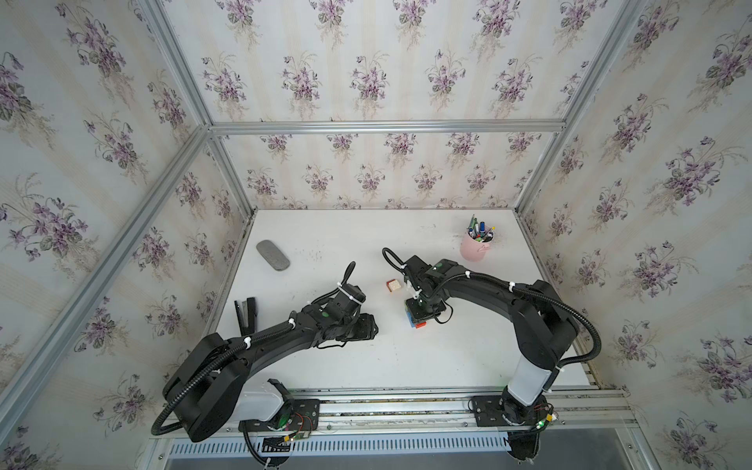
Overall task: Assemble the letter y with lego
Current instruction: Assemble the lego brick with the lego brick.
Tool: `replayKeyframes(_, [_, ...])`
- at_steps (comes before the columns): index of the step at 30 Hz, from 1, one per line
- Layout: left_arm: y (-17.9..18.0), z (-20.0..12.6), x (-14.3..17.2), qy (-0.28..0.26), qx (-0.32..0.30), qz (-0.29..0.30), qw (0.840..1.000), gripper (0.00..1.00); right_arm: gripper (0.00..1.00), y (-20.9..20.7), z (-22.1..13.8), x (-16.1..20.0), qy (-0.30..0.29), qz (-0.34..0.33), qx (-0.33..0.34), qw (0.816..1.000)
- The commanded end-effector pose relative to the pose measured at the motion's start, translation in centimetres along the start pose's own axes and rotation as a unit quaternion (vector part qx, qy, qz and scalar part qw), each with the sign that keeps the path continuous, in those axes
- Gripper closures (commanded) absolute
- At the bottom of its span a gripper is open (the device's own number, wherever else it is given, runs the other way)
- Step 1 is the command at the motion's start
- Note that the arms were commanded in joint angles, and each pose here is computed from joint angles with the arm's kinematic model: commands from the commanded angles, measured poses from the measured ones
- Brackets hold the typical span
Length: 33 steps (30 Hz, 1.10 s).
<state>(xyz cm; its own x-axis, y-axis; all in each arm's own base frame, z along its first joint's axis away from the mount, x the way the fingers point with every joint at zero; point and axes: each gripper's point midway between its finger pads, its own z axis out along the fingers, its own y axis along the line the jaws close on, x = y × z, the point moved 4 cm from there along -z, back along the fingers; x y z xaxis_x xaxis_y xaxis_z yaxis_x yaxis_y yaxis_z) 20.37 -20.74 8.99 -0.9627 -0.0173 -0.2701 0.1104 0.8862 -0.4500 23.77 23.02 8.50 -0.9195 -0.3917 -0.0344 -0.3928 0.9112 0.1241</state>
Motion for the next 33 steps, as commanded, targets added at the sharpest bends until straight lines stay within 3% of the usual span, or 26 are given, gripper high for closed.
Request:
replayKeyframes(1, [-0.2, 0.0, -0.2, -0.006, 0.006, 0.006, 1.0, 0.38, 0.74, 0.1, 0.3, 0.2, 0.008, -0.003, -0.003, 1.0])
replayKeyframes(33, [0.7, 0.4, 0.2, -0.007, -0.009, 0.002, 1.0, 0.38, 0.75, -1.0, 0.3, 2.1, 0.047, 0.025, 0.027, 0.998])
